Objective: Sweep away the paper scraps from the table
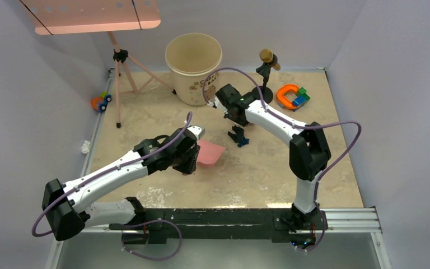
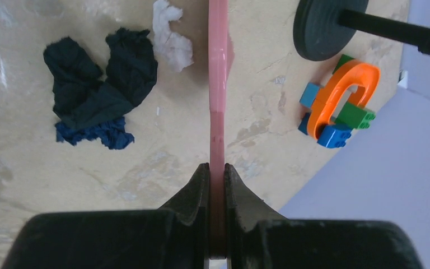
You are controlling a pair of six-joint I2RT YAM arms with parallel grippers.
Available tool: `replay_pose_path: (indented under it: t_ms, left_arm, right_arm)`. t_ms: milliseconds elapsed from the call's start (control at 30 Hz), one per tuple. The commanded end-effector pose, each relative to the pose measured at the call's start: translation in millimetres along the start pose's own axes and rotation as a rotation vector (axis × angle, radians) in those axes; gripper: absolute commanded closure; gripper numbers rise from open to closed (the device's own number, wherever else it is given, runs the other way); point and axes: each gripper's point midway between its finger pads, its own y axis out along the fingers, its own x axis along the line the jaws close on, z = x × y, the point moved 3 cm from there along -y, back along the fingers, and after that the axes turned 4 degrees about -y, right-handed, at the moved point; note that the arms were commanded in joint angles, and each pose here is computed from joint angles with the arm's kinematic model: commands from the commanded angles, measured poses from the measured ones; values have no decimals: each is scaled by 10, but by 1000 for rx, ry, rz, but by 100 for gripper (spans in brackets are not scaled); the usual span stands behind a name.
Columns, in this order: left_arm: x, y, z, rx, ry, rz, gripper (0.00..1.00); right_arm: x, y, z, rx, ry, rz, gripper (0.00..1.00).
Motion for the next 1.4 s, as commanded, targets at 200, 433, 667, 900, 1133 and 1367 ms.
replay_pose_path:
  t_ms: [200,433,667,900,1133,1367]
  left_arm:
    - [-1,192,-47,-59,-23,-16,100]
    - [-19,326,-37,-75,-14,-1,100]
    - [-85,548,32,-90,30,42,100]
    - [-169,732,9,-68,126,64,100]
    - [-174,834,-10,-41,184,52,100]
    - [-197,931,3,7,217,47,100]
  right_arm:
    - [503,-326,-178,-83,-343,-144,100]
    - [288,-492,-18,-12,-190,-69,100]
    - [-52,-594,100,28,-17,22,100]
    - [139,-482,261,159,69,-14,100]
    - [318,-457,161,150,80,-86,100]
    - [625,-606,-89,50,146,-291,100]
